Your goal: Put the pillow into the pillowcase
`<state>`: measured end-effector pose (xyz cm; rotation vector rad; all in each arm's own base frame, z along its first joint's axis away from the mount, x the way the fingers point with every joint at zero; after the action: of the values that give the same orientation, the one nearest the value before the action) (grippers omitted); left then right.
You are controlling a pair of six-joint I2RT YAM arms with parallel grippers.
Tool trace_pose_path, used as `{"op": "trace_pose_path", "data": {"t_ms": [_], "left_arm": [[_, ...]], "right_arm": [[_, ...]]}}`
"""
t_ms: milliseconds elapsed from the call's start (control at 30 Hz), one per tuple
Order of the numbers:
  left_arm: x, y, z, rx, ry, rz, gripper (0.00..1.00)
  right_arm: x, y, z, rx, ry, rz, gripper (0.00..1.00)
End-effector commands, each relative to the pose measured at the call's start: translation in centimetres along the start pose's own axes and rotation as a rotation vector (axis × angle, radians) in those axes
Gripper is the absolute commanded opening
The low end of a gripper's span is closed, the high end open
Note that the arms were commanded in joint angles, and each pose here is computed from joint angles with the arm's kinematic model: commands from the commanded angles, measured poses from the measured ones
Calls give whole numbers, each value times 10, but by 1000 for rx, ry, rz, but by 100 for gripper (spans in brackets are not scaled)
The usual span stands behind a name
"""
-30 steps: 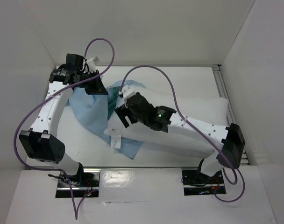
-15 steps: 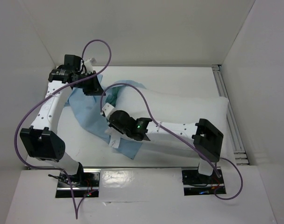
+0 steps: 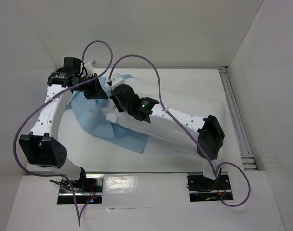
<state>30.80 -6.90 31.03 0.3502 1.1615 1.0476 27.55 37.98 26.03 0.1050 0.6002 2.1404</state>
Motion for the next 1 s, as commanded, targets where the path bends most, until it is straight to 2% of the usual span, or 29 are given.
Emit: {"op": "trace_pose_path", "data": {"t_ms": [0,267,567,800,967], "left_arm": [[-15,27,-12,-10,-27,-70,0],[-24,43,-17,-39,-40,-93,0],[-28,48,-15,-39,-40,-162,0],[-32,48,-18,-21,-57,-225,0],[-37,32,-6,10,-40,-307,0]], "right_arm": [[-12,-24,18,8,-125,-99,0],[-44,-75,-8,146,-316,-216,0],[-91,-94,-45,250,-445,-414,0],[-79,-101,-36,190,-471,-279,0],[-48,-88,-21,72,-463,-54,0]]}}
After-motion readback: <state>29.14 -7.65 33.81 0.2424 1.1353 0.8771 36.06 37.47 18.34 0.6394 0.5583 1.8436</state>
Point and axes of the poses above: each gripper's point midway between its finger pads, its own y axis back along the fingers, its own x axis along the line the jaws close on, z = x × y, the point moved 8 cm from there along y, back along the fingers, and after that the axes turned 5 degrees about y, right-handed, at the moved point
